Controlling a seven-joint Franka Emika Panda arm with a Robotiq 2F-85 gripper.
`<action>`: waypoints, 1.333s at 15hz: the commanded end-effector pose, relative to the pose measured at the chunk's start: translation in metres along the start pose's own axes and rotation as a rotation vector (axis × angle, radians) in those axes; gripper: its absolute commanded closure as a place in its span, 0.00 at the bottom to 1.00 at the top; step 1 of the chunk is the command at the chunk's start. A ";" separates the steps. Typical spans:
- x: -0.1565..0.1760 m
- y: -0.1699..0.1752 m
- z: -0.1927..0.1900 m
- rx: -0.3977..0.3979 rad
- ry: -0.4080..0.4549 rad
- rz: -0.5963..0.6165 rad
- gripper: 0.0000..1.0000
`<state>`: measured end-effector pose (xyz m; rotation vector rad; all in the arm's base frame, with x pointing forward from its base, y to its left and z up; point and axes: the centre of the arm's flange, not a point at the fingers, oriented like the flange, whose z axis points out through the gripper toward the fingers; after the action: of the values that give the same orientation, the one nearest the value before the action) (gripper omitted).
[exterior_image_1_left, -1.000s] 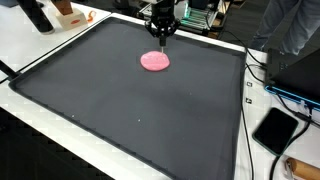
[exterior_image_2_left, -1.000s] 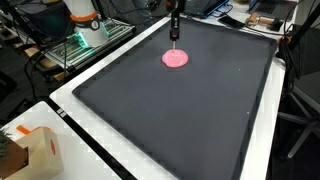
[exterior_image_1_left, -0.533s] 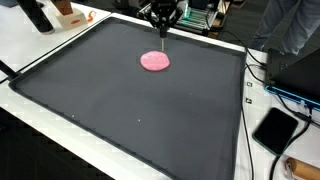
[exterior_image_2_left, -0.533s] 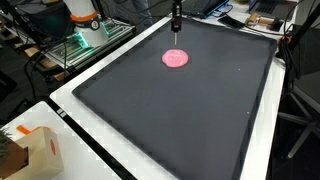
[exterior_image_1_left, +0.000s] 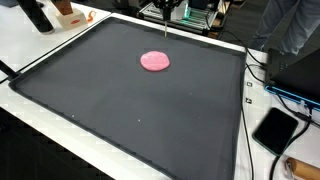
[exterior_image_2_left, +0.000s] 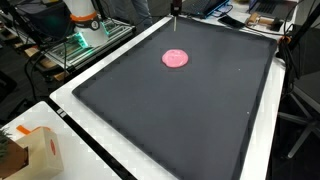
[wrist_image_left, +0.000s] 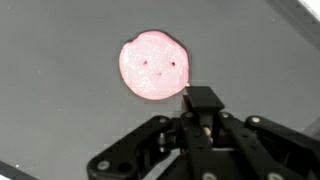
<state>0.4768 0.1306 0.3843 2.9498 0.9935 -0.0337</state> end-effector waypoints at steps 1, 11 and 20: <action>-0.003 -0.010 -0.031 -0.009 -0.017 0.000 0.97; 0.007 -0.024 -0.075 -0.022 -0.002 0.003 0.88; 0.002 0.008 -0.074 0.021 0.021 0.040 0.97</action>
<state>0.4715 0.1513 0.4579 2.9458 0.9648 -0.0272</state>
